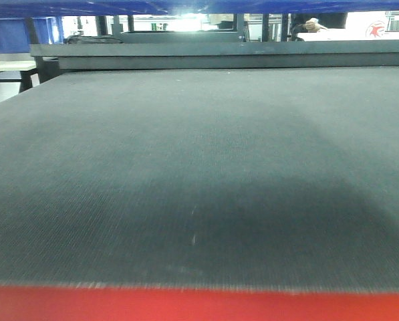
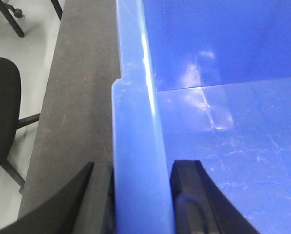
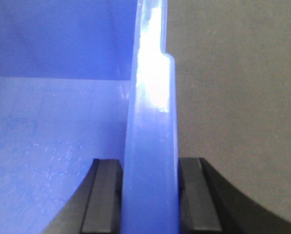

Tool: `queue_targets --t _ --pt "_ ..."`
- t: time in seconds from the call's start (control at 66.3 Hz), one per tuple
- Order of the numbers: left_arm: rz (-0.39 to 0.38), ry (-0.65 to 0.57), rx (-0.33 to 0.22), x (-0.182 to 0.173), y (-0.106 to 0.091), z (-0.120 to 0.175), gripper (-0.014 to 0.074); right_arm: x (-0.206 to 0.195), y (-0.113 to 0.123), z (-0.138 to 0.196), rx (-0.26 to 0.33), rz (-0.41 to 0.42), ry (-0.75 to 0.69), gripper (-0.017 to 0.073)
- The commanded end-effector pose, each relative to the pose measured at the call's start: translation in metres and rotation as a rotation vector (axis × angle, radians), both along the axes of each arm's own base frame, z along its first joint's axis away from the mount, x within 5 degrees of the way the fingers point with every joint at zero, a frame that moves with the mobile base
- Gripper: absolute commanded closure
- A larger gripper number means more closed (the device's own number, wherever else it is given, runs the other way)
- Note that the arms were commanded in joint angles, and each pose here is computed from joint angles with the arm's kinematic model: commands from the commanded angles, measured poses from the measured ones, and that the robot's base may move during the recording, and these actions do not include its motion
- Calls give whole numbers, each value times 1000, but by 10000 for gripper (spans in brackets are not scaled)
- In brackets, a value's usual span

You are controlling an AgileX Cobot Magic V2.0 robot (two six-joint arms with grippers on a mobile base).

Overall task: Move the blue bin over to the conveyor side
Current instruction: 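Hold the bin with both grippers above the dark conveyor belt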

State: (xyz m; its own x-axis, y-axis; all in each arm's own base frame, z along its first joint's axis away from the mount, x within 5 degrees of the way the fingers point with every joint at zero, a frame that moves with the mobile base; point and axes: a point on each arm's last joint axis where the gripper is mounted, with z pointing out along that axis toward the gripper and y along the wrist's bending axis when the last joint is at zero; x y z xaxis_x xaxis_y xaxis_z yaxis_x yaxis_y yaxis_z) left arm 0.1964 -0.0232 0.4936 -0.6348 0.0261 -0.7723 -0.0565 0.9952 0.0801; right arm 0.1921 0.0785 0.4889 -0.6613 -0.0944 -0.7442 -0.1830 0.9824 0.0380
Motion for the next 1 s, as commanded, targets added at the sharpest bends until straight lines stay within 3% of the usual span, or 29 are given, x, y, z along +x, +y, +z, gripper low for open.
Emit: queue_targets --t 0.0,0.98 --pt "-20 -126 8 -4 1 16 610 -1 -1 14 29 19 -127 629" --pt "-20 -126 8 -4 1 16 610 -1 -1 14 29 19 -127 629"
